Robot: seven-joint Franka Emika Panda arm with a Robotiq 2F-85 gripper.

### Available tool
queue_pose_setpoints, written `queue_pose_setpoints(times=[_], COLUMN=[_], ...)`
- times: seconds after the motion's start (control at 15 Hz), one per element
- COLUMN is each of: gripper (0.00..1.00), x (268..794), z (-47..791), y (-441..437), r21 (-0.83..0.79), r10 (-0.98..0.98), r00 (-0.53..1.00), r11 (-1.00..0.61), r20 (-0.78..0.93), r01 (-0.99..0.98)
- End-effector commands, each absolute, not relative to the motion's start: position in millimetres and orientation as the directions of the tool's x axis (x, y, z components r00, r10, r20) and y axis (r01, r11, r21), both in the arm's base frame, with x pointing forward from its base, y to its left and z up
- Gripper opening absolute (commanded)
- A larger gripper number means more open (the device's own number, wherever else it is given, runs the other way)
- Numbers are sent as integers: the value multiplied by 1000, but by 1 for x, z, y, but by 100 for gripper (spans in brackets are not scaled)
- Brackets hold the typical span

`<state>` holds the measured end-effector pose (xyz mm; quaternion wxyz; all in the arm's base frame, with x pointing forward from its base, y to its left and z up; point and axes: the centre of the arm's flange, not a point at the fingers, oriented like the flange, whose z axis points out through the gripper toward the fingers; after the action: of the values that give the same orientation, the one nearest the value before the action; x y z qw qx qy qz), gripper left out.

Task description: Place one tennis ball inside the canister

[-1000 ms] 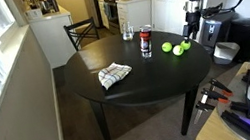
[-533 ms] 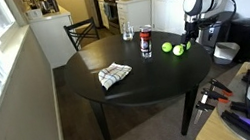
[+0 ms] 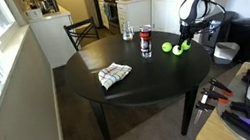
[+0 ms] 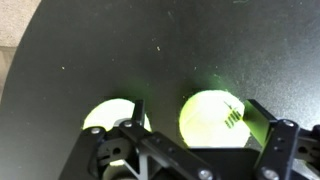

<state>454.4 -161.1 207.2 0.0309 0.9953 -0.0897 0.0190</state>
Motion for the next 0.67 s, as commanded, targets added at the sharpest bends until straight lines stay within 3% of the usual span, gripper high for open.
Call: queue_pose_setpoints(times=[0.0, 0.6], gripper=[100, 100], x=[474, 484], z=[213, 206], y=[-148, -122], r21=[53, 42], r10=[-163, -107], r00=[984, 994], r11=[-984, -993], r20=[76, 40], r01=[-168, -108])
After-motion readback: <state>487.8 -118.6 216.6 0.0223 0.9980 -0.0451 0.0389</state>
